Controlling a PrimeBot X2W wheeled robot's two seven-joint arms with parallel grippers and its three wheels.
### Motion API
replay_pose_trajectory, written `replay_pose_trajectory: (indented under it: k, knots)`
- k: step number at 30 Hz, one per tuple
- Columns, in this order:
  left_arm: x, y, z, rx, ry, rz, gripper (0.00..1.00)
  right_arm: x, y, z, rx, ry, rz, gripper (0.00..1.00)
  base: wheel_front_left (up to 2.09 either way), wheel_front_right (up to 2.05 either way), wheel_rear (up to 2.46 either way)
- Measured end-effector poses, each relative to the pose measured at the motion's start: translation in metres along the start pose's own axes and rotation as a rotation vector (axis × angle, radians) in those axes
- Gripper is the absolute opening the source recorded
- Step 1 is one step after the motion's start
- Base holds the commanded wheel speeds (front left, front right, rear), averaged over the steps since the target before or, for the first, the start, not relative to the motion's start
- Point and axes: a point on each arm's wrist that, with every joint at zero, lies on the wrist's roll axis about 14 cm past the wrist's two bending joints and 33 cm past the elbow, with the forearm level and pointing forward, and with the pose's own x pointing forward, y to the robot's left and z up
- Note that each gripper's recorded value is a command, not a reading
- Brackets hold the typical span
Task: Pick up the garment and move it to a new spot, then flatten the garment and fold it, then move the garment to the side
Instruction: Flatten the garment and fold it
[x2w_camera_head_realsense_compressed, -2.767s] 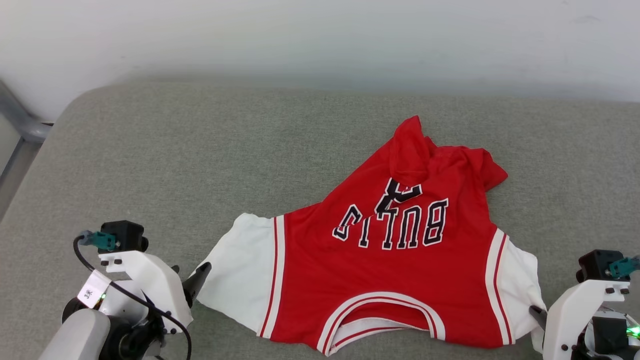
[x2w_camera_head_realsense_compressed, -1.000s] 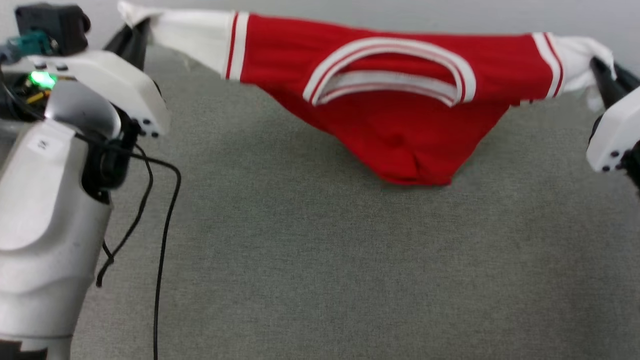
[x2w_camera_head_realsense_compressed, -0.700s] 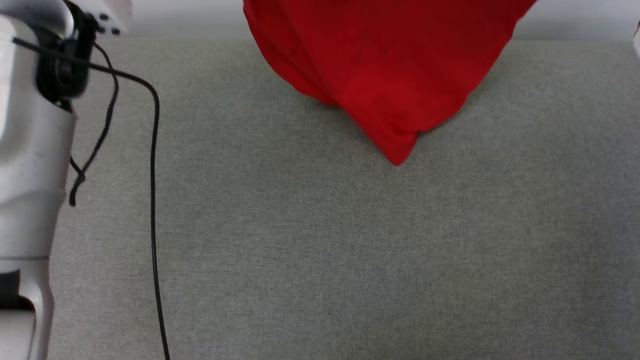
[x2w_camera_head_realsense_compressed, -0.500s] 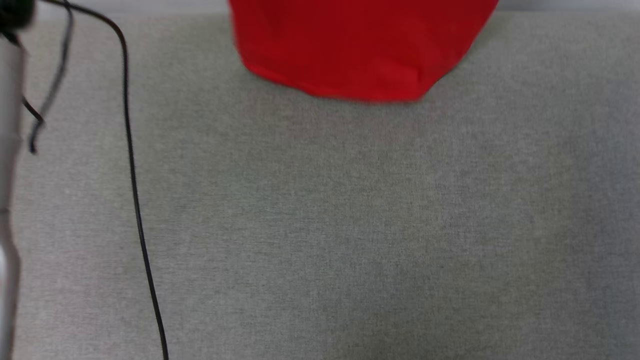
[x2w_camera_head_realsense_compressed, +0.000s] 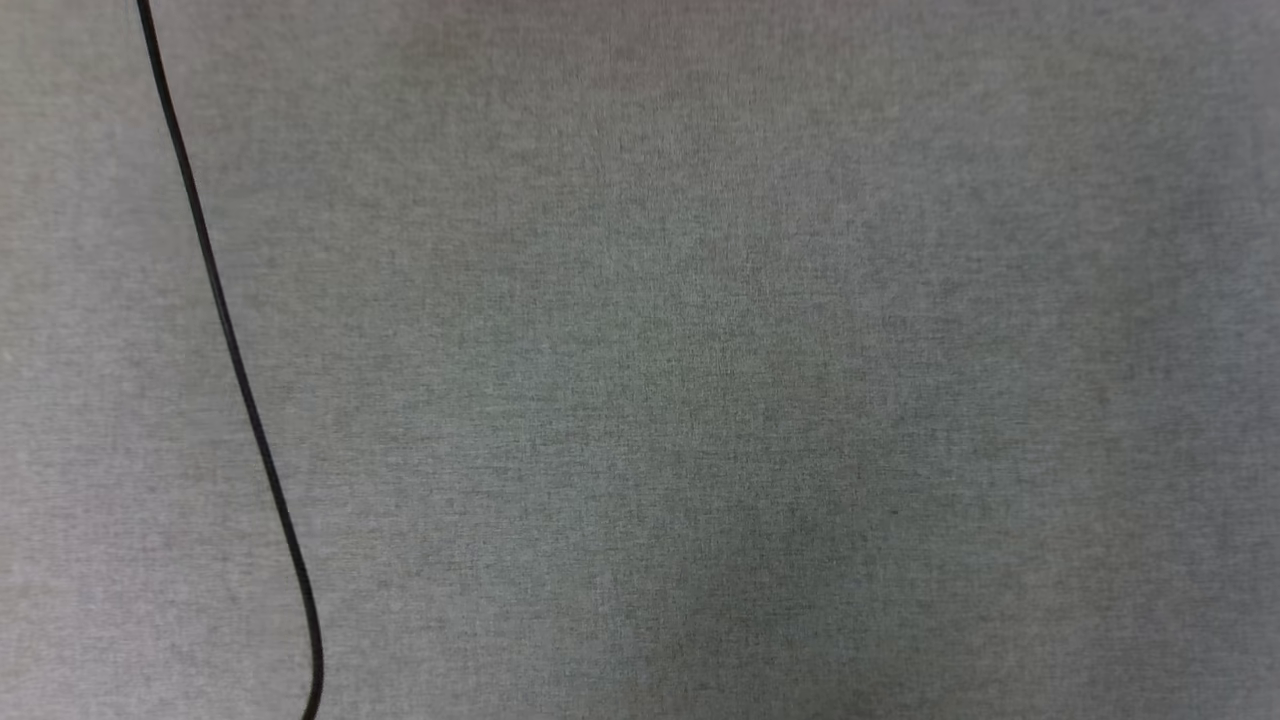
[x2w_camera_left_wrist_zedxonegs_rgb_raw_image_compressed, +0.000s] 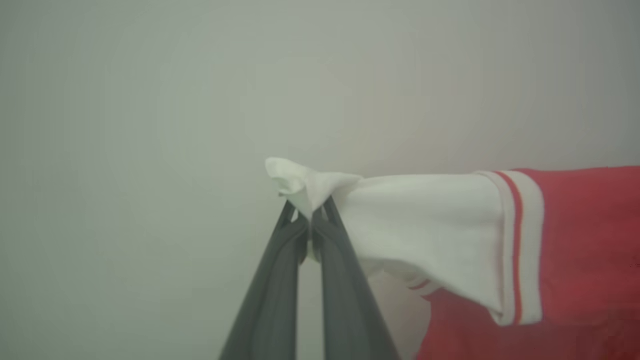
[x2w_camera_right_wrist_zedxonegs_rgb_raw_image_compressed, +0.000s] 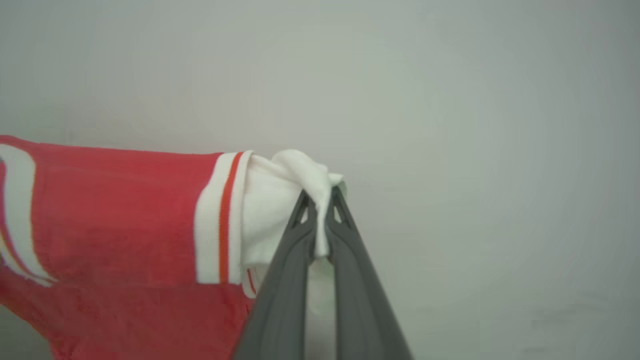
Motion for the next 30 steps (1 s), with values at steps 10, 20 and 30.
replay_pose_trajectory:
  k: [10, 20, 30]
  knots:
    - [-0.032, 0.003, -0.130, -0.139, 0.233, 0.053, 0.00, 0.003, 0.033, -0.122, 0.125, 0.221, 0.044, 0.00, 0.00, 0.00, 0.00]
    - [-0.111, -0.009, -0.202, -0.226, 0.428, 0.080, 0.00, -0.061, 0.050, -0.226, 0.260, 0.444, 0.023, 0.00, 0.00, 0.00, 0.00]
    - [-0.188, 0.007, -0.178, -0.243, 0.409, 0.103, 0.00, -0.156, 0.060, -0.254, 0.317, 0.528, 0.027, 0.00, 0.00, 0.00, 0.00]
